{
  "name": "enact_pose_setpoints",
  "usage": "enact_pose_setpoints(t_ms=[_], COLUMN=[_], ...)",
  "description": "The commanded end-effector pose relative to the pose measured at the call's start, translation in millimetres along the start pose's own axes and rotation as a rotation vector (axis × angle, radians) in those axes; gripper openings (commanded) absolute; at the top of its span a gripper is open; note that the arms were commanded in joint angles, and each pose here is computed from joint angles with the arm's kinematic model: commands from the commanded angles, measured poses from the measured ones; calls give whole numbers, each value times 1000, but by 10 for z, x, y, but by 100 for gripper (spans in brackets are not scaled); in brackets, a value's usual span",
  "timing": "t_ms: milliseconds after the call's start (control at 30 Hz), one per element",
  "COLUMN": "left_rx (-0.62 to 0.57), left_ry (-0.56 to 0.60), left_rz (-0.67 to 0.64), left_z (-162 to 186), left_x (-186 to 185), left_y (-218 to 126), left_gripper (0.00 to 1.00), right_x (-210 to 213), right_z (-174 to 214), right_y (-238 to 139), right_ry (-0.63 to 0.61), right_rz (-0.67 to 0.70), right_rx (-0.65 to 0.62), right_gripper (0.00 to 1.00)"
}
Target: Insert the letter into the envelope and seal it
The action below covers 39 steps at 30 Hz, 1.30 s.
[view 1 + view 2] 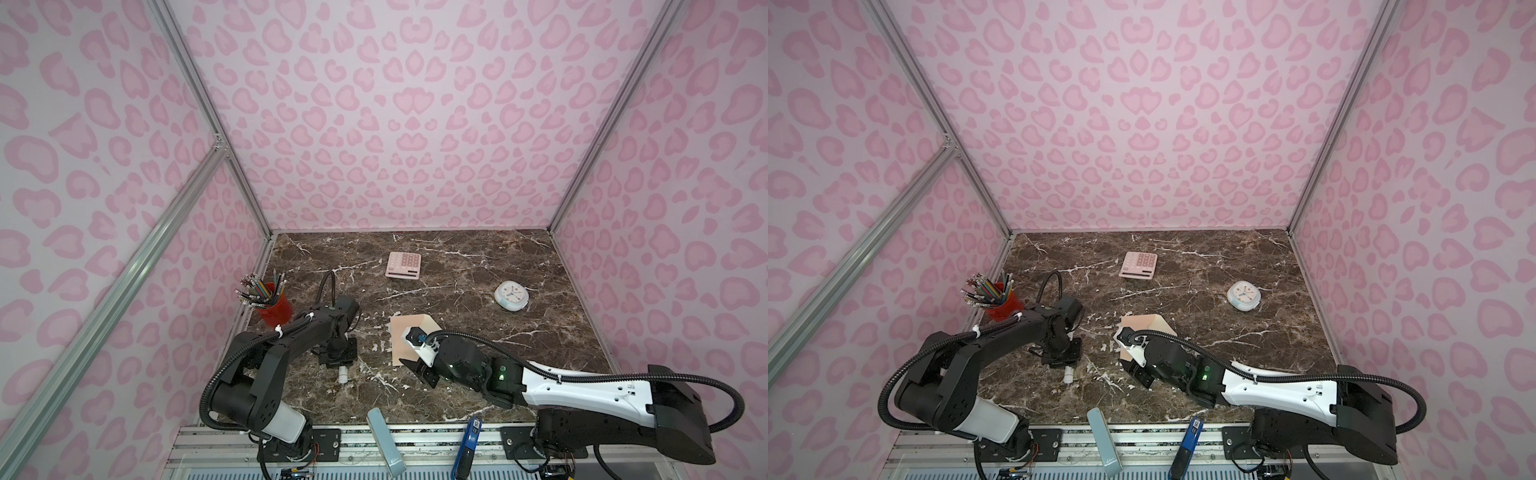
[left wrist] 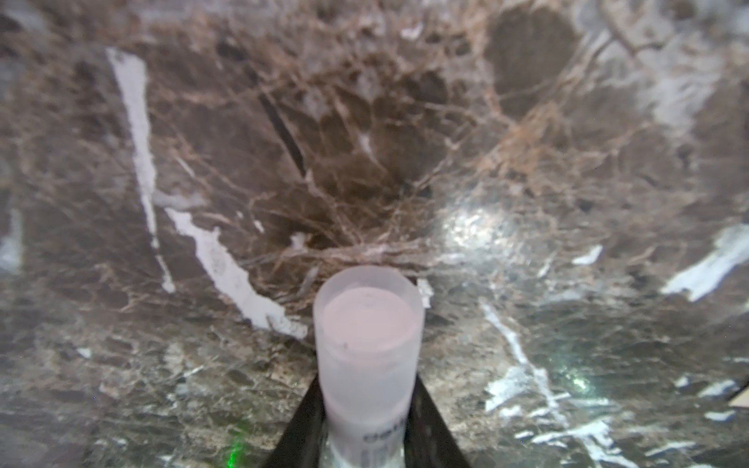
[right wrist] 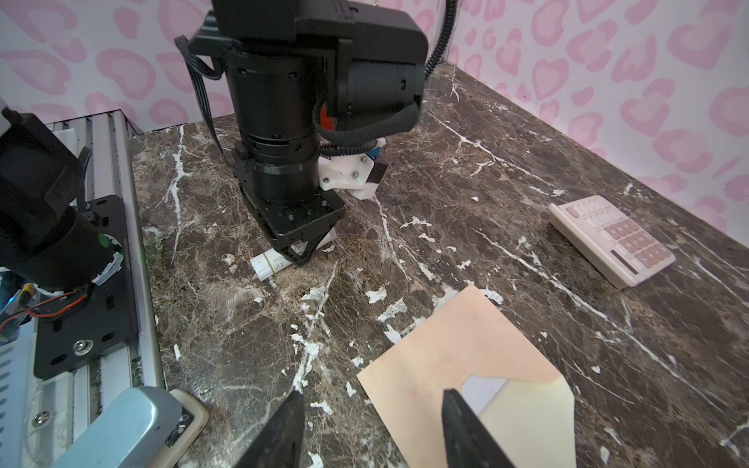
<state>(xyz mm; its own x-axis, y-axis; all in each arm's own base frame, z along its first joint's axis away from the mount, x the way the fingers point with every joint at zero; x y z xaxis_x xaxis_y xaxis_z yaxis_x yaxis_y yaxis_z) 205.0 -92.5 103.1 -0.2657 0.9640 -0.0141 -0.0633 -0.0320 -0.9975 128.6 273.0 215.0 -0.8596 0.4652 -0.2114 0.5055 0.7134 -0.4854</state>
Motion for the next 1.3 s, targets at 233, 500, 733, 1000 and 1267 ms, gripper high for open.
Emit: enact_pose_setpoints(t_ms=[233, 500, 733, 1000, 1267], left_rx=[-151, -515, -753, -880, -898], left_ry=[133, 316, 520, 703, 797], left_rz=[157, 464, 721, 842, 893], left_z=[-15, 21, 225, 407, 465], left_x=[-273, -638, -1017, -1396, -1631], left_y=[-627, -1759, -2261, -2347, -2318], left_gripper=[31, 29, 28, 29, 29], right_x=[-209, -851, -1165, -1216, -1250], right_z=[-143, -288, -610, -978, -1083], right_y=[-104, -394, -645, -827, -844], right_ry=[120, 533, 707, 752, 764], right_rz=[172, 331, 279, 220, 188], right_rx=[-59, -41, -45, -80, -55], right_gripper=[58, 58, 58, 58, 60])
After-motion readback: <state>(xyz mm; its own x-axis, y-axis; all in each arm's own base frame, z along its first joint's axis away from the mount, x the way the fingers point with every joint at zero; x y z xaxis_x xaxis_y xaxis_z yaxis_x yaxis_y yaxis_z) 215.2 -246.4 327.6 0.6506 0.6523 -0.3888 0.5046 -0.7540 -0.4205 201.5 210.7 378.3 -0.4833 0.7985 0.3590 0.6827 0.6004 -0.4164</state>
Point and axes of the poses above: each gripper's point midway between its finger pads, its own y axis out along the fingers, its own x axis along the line the jaws close on, z = x × y, the point moved 9 cm from there along -y, back along the fingers, and after that the axes turned 10 degrees about -y, right-handed, at the moved point
